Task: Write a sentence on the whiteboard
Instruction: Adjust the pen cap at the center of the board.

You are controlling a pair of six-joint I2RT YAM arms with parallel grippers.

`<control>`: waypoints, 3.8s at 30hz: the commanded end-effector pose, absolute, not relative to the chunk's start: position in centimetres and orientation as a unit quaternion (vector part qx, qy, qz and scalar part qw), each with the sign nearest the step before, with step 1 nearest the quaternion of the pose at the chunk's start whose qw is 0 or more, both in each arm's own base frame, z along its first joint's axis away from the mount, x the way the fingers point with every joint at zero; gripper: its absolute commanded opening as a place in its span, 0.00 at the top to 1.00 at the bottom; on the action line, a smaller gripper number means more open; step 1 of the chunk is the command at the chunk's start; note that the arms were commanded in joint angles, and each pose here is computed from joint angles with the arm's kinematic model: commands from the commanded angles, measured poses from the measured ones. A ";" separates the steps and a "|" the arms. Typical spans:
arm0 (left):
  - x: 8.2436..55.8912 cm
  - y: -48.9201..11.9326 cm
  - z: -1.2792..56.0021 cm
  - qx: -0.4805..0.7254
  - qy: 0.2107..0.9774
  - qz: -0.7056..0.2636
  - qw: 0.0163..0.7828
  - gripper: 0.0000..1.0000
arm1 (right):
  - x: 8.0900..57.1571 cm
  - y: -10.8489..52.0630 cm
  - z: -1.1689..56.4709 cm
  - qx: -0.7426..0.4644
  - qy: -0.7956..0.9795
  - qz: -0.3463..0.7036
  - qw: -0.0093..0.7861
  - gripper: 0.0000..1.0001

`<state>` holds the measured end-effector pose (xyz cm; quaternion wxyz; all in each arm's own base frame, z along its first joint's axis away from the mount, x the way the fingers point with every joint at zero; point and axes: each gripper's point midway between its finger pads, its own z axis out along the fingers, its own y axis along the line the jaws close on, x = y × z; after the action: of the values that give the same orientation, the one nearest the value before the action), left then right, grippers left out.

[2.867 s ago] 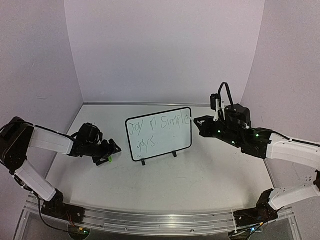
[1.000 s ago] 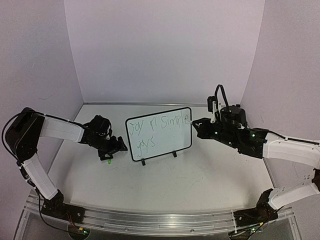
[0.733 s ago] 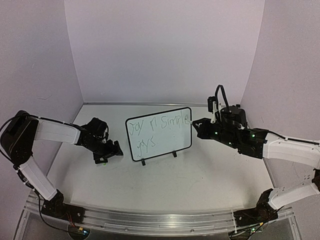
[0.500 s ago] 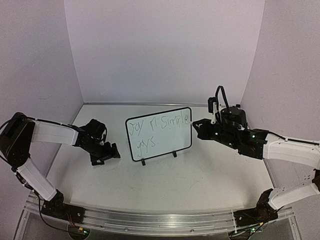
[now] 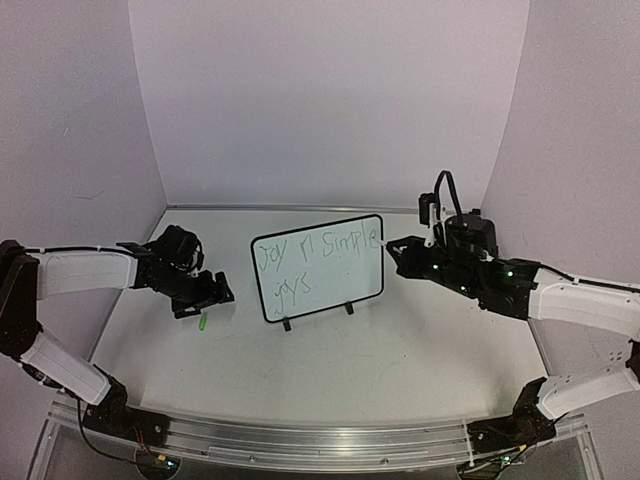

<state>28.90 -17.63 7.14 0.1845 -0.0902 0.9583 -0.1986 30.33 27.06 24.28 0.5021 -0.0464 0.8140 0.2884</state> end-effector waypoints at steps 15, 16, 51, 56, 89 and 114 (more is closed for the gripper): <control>27.8 -16.5 4.2 -0.116 0.963 -0.178 0.164 0.04 | 30.1 26.8 25.5 -0.034 0.801 0.307 0.513 1.00; 27.8 -16.5 4.1 -0.114 0.964 -0.178 0.163 0.04 | 30.1 26.7 25.6 -0.034 0.801 0.306 0.513 1.00; 29.3 -20.8 4.0 -0.093 0.950 -0.260 0.148 0.05 | 30.0 26.6 25.4 -0.032 0.801 0.305 0.514 1.00; 30.3 -21.6 5.1 -0.085 0.939 -0.284 0.174 0.05 | 30.0 26.6 25.4 -0.032 0.801 0.306 0.514 1.00; 31.7 -19.2 4.3 0.023 0.963 -0.224 0.147 0.05 | 29.5 25.7 26.1 -0.027 0.796 0.306 0.521 1.00; 25.5 -17.7 4.0 0.037 0.971 -0.213 0.103 0.07 | 29.1 25.4 25.7 -0.024 0.795 0.312 0.519 1.00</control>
<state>26.23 -17.52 3.26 0.1008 0.0207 0.9735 -0.2040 29.23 25.77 24.78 0.5087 -0.0334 0.8056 0.3018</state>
